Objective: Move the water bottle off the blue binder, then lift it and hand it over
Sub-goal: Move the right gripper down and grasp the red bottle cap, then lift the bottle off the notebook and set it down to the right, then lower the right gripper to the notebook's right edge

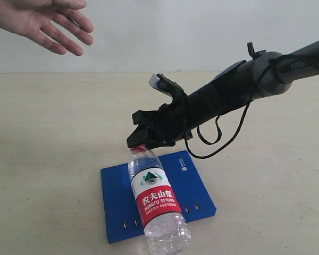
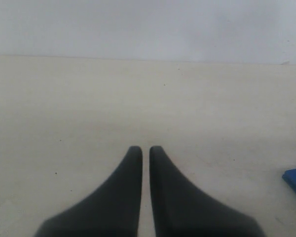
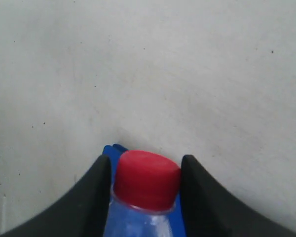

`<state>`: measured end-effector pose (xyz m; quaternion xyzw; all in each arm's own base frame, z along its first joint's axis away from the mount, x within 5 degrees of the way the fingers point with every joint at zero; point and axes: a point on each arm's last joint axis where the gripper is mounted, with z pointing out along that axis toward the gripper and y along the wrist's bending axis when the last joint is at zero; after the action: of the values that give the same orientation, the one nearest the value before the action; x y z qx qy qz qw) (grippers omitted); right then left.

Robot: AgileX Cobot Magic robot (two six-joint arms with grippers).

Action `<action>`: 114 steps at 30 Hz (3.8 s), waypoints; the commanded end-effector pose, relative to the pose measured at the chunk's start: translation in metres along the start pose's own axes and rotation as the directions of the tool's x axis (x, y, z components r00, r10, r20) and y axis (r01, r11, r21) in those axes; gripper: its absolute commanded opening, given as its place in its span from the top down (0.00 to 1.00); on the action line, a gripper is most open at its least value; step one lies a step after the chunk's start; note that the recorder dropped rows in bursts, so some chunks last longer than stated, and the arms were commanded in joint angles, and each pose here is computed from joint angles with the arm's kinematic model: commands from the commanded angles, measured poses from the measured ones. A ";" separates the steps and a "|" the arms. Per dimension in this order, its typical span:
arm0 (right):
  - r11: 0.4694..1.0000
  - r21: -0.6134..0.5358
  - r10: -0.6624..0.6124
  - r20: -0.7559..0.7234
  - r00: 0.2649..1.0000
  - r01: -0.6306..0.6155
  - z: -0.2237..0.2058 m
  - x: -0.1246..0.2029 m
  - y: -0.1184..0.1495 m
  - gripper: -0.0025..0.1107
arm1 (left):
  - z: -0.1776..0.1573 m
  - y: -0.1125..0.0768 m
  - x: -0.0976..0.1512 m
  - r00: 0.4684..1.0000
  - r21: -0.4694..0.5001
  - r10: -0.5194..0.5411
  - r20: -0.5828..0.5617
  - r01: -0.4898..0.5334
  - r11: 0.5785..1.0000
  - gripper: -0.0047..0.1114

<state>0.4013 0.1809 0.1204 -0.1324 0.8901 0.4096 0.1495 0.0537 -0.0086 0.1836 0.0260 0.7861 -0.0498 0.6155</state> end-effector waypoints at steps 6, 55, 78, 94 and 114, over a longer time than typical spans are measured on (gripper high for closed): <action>0.992 0.060 -0.113 0.075 0.991 0.108 -0.058 -0.021 -0.004 0.94 | 0.000 0.000 -0.002 1.000 0.002 -0.006 0.021 0.006 1.000 0.91; 0.690 0.589 -0.549 0.047 0.834 0.421 -0.290 -0.018 -0.013 0.94 | 0.000 0.000 -0.002 1.000 0.002 -0.006 0.021 0.006 1.000 0.91; 0.727 0.592 -0.526 0.153 0.837 0.349 -0.294 -0.023 -0.006 0.49 | 0.000 0.000 -0.002 1.000 0.002 -0.006 0.021 0.006 1.000 0.91; 0.622 0.003 -0.777 -0.116 0.619 0.783 -0.192 0.039 0.167 0.49 | 0.000 0.000 -0.002 1.000 0.001 -0.003 0.021 0.003 1.000 0.91; 0.738 0.093 -0.638 -0.228 0.735 0.669 -0.125 0.104 0.106 0.49 | -0.003 -0.010 -0.021 0.567 0.255 -0.823 0.043 0.790 0.558 0.91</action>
<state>0.2485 0.1415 0.2370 -0.4695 0.8217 0.2476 0.2075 0.0546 -0.0186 0.2036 -0.2667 0.6616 -0.3979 0.5769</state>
